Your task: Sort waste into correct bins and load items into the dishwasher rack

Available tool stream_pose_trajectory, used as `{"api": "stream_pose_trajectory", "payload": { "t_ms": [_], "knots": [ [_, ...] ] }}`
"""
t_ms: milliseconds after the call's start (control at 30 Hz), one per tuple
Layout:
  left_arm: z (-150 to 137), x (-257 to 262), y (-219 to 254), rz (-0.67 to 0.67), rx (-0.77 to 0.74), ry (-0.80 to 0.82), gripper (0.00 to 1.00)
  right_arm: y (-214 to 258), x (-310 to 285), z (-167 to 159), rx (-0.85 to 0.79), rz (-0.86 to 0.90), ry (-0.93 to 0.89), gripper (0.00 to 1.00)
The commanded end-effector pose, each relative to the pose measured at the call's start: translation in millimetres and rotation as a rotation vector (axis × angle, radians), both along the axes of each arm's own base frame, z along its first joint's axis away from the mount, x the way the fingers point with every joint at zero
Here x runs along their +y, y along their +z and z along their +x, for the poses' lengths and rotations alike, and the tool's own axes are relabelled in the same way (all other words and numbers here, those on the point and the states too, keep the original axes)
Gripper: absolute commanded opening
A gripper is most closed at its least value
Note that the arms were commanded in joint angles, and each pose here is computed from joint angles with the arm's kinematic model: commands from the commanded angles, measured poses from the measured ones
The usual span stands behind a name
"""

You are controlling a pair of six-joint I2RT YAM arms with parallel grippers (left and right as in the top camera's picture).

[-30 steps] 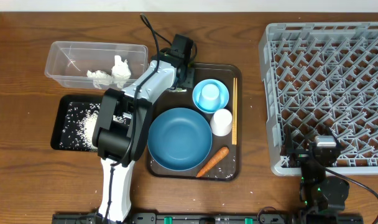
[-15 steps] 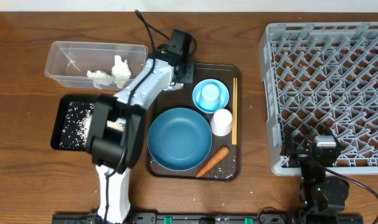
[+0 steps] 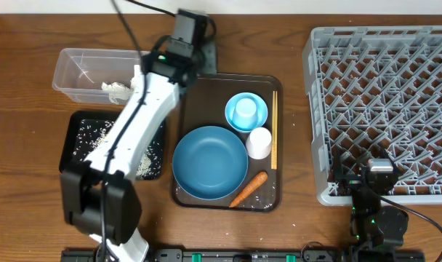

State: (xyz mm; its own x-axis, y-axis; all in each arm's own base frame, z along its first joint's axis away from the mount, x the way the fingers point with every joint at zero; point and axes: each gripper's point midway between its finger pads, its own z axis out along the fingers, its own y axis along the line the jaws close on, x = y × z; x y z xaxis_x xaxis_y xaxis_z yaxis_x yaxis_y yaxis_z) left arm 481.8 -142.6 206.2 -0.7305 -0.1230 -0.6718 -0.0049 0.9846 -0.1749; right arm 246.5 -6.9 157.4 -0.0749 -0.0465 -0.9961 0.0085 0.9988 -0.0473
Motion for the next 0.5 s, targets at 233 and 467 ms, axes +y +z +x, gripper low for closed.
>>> {"api": "stream_pose_trajectory", "payload": {
  "t_ms": [233, 467],
  "knots": [
    [5.7, 144.1, -12.9, -0.182, 0.047, 0.611, 0.06, -0.6, 0.3, -0.2, -0.001, 0.013, 0.002, 0.99],
    [-3.7, 185.9, -19.6, -0.28, 0.068, 0.818, 0.08, -0.6, 0.3, -0.2, -0.001, 0.013, 0.002, 0.99]
  ]
}}
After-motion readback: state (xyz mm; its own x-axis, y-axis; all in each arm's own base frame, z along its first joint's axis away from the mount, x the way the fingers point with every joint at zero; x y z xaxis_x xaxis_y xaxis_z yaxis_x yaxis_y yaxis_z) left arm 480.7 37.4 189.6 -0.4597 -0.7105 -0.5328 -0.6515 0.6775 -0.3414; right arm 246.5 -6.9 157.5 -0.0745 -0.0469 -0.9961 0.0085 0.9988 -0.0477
